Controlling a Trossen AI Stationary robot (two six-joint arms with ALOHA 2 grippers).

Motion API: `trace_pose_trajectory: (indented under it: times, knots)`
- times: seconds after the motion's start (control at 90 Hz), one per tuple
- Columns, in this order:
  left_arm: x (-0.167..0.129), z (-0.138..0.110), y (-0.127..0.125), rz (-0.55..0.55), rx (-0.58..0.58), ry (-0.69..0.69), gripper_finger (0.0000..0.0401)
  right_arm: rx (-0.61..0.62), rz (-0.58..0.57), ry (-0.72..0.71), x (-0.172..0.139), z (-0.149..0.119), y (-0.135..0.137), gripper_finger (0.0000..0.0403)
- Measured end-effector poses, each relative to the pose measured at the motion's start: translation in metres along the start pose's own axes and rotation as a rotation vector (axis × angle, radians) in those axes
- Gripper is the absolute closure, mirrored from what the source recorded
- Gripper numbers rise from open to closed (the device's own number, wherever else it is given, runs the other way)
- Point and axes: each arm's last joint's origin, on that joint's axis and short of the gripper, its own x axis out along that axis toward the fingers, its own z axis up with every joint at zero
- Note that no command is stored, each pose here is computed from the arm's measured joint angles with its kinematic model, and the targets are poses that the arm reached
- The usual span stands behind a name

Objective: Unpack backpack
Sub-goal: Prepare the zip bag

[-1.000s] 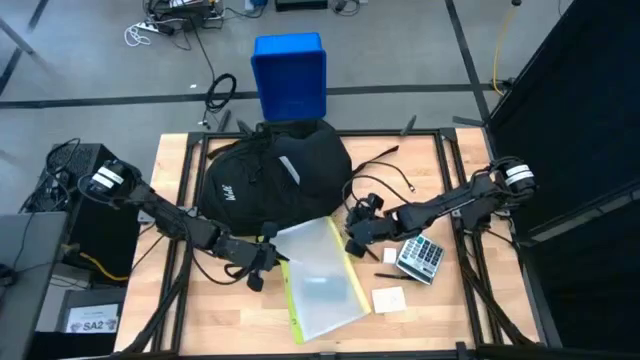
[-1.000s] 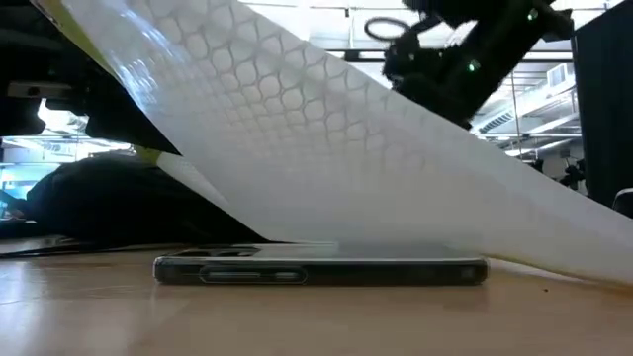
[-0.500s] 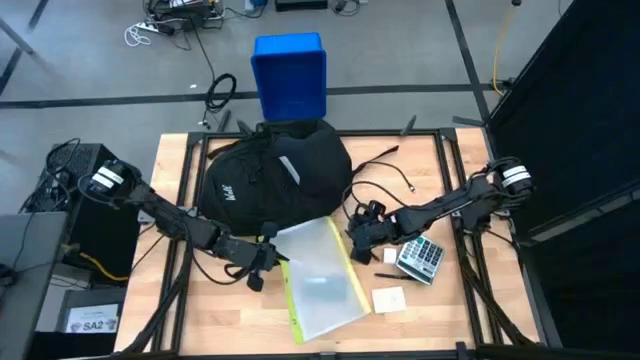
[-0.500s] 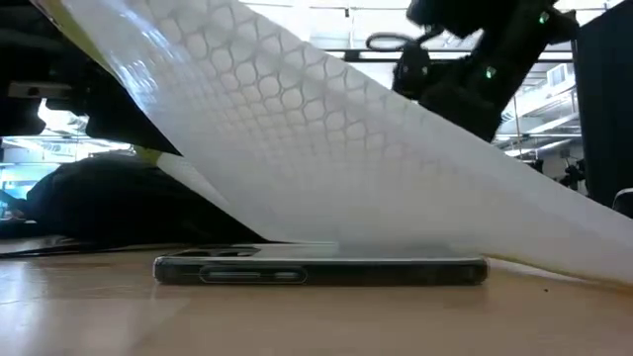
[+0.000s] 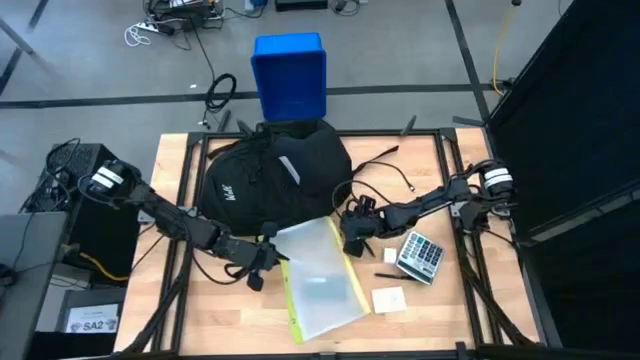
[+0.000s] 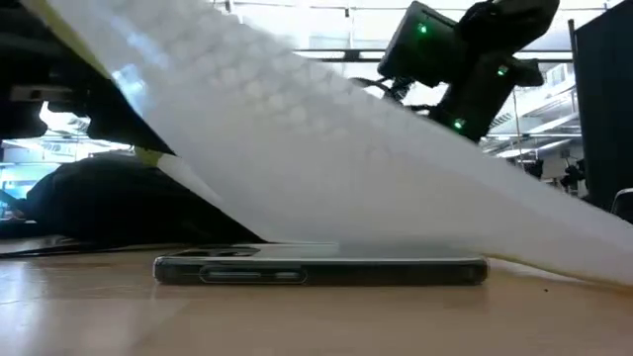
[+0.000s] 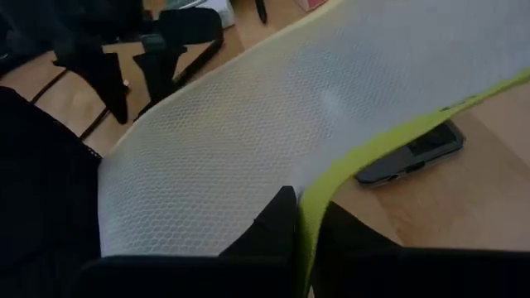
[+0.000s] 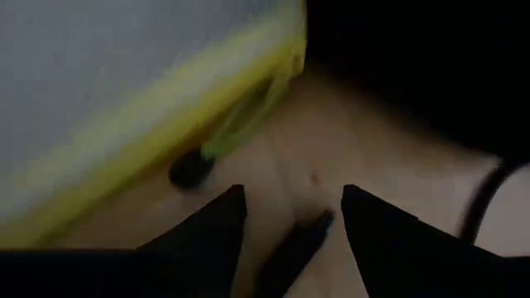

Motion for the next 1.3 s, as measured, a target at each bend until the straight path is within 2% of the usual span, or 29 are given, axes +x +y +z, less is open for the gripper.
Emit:
trace_pose_trajectory:
  times: [0.322,0.6,0.811,1.0,1.1,1.3]
  knots:
    - [0.000,0.000,0.000,0.003,0.008,0.002,0.0401,-0.091,0.202,-0.193,-0.010,0.017,0.020,0.0249]
    - [0.001,-0.002,0.003,0.041,0.012,0.019,0.0401,-0.184,0.328,-0.380,-0.023,0.030,0.038,0.0241]
    - [0.008,-0.012,0.005,0.056,0.010,0.071,0.0401,-0.214,0.348,-0.463,-0.030,0.035,0.045,0.0231]
    - [0.020,-0.038,0.010,0.101,-0.032,0.048,0.0401,-0.212,0.349,-0.472,-0.030,0.035,0.044,0.0222]
    - [0.022,-0.044,0.014,0.118,-0.071,0.005,0.0398,-0.211,0.349,-0.467,-0.030,0.035,0.044,0.0218]
    - [0.022,-0.038,0.015,0.085,-0.094,-0.043,0.0346,-0.211,0.348,-0.465,-0.030,0.035,0.044,0.0215]
